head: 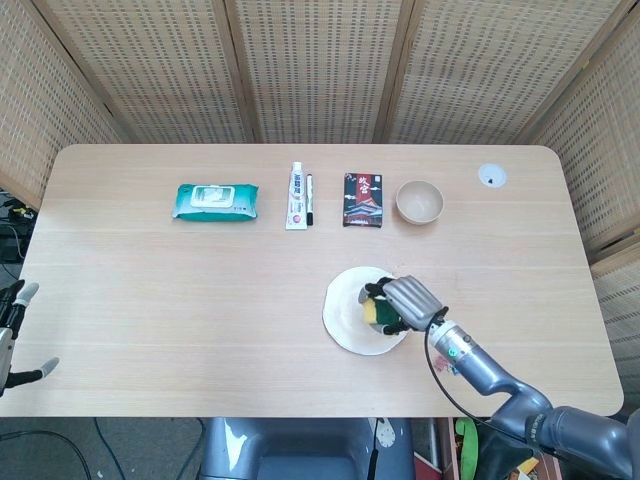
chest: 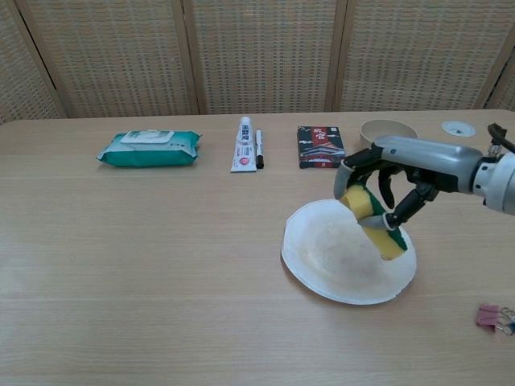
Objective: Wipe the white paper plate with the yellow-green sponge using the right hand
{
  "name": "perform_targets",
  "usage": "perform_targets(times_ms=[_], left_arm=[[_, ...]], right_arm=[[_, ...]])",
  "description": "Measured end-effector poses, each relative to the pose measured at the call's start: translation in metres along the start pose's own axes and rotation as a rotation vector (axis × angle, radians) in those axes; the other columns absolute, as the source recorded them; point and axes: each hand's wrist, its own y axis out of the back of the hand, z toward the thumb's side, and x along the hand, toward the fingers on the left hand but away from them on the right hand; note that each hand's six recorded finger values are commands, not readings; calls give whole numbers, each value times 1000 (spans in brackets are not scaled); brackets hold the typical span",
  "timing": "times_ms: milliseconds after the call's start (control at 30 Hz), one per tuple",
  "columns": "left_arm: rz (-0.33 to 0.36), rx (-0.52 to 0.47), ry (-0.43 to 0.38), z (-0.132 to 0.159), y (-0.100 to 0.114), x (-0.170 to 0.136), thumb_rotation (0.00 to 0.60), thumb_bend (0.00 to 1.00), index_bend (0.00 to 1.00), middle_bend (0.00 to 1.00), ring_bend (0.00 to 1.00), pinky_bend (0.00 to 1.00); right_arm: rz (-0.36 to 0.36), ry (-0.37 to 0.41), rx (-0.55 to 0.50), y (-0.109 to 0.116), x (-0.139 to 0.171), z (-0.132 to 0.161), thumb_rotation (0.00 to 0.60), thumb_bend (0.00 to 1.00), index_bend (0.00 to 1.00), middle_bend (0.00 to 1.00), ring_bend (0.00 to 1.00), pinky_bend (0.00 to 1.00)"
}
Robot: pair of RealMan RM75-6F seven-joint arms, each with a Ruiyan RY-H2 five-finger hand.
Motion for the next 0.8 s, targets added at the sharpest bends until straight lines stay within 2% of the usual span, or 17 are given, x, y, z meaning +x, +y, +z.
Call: perform_targets(times_ms=[367,800], left_arm=[[-7,0,1,0,-1,1,600,0,0,0,0,0],[-23,10,-4,3,-6,2,600,0,0,0,0,0]], right_arm=[[-8,-4,46,-27,-20,-4,600,302,392,493,369,561],[13,-42,35,-44,-13,-23,600,314,395,498,369,561]])
